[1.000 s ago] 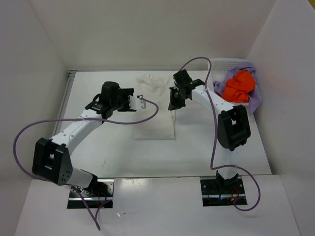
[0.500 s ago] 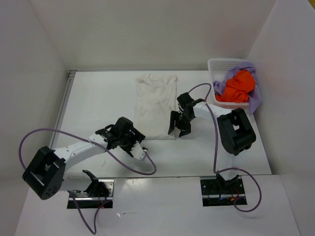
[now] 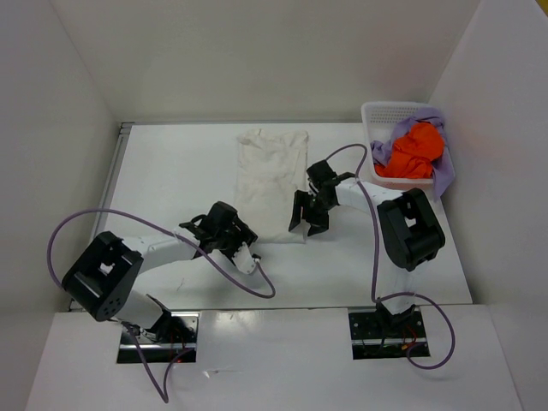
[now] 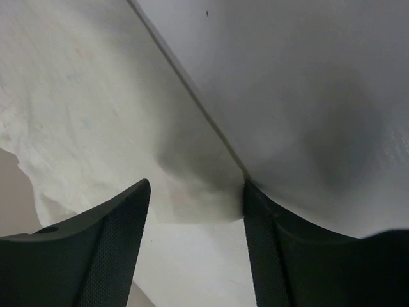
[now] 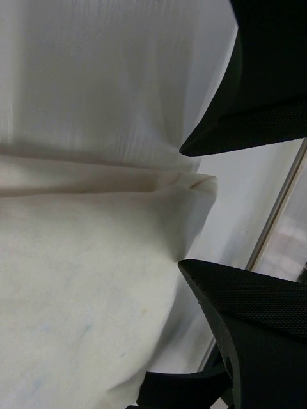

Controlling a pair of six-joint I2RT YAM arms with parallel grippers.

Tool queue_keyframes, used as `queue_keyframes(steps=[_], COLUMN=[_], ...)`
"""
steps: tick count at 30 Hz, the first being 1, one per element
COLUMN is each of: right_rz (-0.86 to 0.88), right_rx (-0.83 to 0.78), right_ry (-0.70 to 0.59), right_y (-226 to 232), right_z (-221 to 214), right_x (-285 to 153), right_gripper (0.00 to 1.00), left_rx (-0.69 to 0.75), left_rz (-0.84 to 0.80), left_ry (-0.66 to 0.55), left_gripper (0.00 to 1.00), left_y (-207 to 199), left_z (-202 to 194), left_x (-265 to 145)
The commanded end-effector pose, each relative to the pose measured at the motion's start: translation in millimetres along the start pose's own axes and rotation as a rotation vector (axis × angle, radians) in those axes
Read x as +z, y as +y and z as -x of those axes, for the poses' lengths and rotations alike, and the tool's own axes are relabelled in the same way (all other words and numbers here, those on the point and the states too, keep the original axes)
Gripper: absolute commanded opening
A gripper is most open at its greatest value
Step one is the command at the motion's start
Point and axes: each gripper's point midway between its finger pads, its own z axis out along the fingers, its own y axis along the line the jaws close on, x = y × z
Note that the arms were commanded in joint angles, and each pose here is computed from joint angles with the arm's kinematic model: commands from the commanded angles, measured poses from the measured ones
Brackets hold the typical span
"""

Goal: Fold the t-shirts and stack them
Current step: Grab one side of the 2/3 rectangular tshirt with both arms

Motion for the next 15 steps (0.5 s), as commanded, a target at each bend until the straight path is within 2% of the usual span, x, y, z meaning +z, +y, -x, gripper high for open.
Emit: queue_keyframes(steps=[1, 4, 8, 9, 11, 12, 14, 15], right_rz=[0.015, 0.020, 0.030, 0.038, 0.053, 0.048, 0.043, 0.043], right_rx=[-0.006, 0.006, 0.007, 0.010, 0.018, 0.021, 0.018, 0.018], right_ry=[0.000, 0.014, 0.047, 0.056, 0.062, 0.069, 0.055, 0.055], right_y=[3, 0, 1, 4, 6, 5, 6, 6], right_z=[-8, -17, -31, -33, -32, -33, -29, -29], right_x=[-5, -7, -1, 3, 7, 9, 8, 8], right_gripper=[0.71, 0.71, 0.69, 0.64, 0.50, 0.35, 0.23, 0.12], left_rx=[-0.002, -0.013, -0.009, -0.007, -0.018, -0.018, -0.025, -0.040], left_rz=[-0.013, -0.053, -0.049, -0.041, -0.042, -0.042, -0.033, -0.033], left_ry=[-0.008, -0.027, -0.043, -0.042, -0.042, -0.042, -0.041, -0.041], left_gripper=[0.65, 0.55, 0.33, 0.24, 0.20, 0.16, 0.12, 0.10], left_y=[-3, -12, -11, -9, -9, -9, -5, -6], left_z=[-2, 1, 6, 5, 5, 5, 5, 5], left_x=[9, 11, 14, 17, 17, 17, 16, 16])
